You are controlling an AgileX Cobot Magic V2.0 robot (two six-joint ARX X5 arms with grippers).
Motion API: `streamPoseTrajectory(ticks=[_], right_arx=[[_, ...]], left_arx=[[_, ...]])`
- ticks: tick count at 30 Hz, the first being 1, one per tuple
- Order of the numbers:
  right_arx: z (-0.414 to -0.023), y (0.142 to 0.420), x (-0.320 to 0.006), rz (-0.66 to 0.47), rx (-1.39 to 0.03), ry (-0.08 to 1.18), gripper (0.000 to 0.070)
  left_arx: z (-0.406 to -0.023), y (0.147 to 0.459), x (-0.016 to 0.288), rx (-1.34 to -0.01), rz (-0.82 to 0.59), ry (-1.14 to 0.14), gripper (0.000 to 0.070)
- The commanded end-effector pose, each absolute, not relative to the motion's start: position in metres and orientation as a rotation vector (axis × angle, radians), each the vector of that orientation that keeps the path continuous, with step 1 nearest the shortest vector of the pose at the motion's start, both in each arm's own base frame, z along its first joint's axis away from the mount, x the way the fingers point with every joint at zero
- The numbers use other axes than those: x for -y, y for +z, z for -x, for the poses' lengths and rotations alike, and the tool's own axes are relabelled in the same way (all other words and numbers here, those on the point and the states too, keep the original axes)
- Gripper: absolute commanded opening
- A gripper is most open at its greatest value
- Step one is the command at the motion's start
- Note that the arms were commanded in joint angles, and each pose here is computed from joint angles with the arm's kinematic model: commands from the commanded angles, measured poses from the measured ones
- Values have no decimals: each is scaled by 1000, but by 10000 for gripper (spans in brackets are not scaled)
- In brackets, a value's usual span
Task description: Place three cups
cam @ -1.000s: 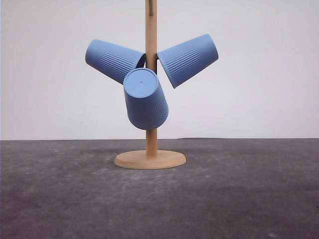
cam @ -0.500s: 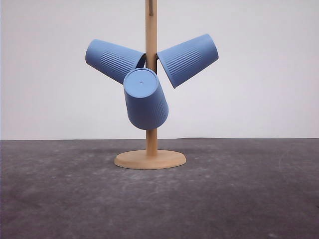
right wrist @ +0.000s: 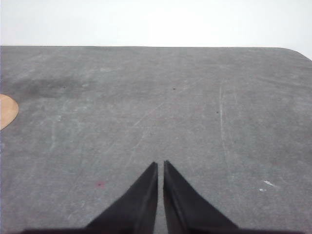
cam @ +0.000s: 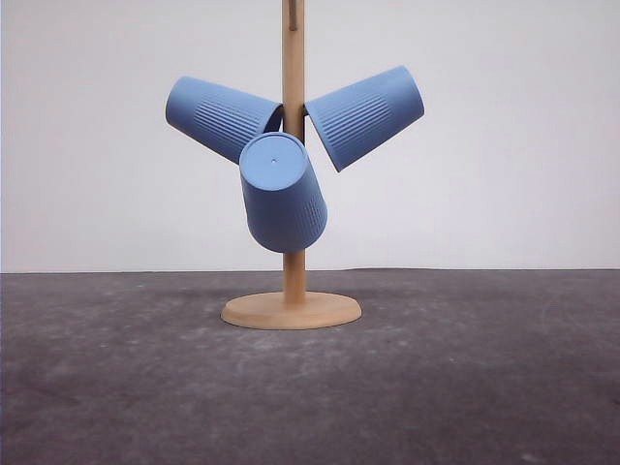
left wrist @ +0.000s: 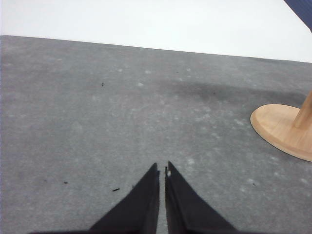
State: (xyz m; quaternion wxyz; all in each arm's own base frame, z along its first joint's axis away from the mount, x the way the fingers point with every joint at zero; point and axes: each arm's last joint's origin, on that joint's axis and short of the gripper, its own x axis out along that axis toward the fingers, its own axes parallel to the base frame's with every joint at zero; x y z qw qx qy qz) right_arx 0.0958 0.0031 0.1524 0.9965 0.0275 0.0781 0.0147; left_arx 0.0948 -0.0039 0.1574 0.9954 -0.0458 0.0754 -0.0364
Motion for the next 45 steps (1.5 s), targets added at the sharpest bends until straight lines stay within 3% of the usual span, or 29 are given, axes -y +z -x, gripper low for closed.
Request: streamPoseTrajectory(ticks=[1,45], right_arx=[[-96,152,-3,-69,-150,27,16],[-96,152,-3,-69,-150,27,16]], left_arx=[[-96,152,4,-155,83,-73,0],[-96,152,4,-155,83,-73,0]])
